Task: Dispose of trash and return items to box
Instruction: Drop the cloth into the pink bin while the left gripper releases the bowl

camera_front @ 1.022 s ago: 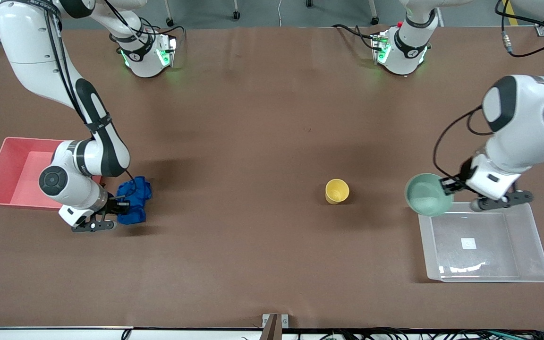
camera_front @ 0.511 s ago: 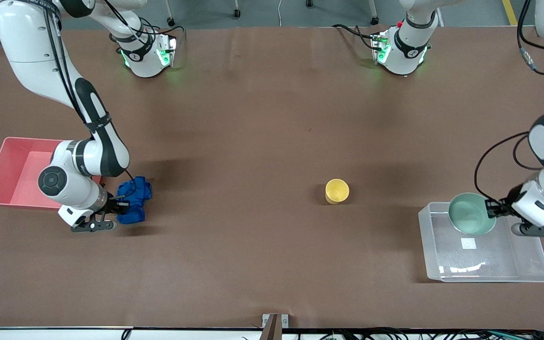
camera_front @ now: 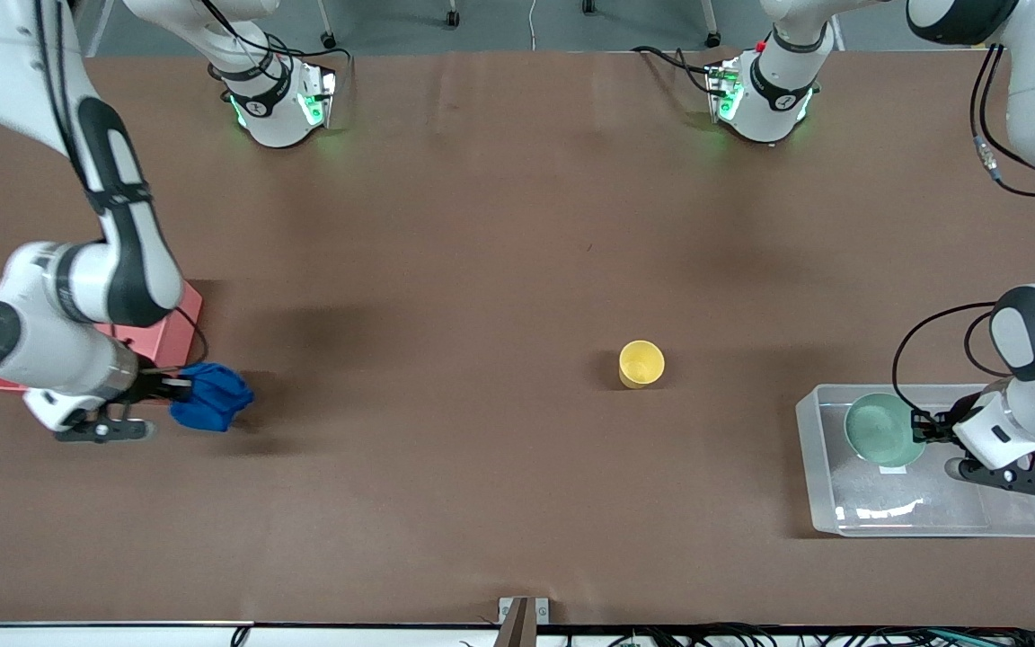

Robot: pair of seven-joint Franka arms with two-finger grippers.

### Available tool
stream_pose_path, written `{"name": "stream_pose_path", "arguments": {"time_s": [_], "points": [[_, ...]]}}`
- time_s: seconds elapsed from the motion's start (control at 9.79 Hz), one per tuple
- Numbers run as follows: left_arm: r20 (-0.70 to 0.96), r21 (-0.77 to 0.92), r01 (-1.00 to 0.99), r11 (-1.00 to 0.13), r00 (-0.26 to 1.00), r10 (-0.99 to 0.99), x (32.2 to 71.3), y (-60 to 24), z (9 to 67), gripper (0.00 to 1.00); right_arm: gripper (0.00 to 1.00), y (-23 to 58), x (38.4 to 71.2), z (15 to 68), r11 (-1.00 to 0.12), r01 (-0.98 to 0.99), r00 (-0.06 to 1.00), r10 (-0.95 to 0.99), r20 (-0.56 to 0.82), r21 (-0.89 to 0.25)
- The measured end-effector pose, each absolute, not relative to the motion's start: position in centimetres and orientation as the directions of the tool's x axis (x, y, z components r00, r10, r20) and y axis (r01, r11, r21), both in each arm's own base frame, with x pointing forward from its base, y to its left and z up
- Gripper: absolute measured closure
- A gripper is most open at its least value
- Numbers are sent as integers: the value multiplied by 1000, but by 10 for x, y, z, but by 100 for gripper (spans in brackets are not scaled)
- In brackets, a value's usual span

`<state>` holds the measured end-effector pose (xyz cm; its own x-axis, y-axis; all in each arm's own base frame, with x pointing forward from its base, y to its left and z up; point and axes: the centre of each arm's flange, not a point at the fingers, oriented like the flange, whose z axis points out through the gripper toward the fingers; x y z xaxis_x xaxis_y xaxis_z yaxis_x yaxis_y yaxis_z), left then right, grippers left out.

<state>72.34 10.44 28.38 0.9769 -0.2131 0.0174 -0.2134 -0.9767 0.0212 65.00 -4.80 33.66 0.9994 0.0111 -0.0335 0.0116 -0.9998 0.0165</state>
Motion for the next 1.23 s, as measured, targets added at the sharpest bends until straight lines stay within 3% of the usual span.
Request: {"name": "stream_pose_path", "arguments": {"time_s": [0.31,0.72,0.82,1.23], "points": [[25,26,-210,-977,977,-210,729,106,262,97,96,-95,624,396,-1000,-4,997,-4,-71,-4],[36,33,-199,-979,979,-198,731,112,229,92,96,-164,599,397,-999,-26,995,-24,-96,-19],[36,33,-199,-979,980,-198,731,112,228,85,96,-179,593,393,-999,-48,994,-46,-104,-21],[77,37,-180,-983,981,-177,738,107,271,26,96,-226,575,380,-993,-119,989,-117,-95,-19]]}}
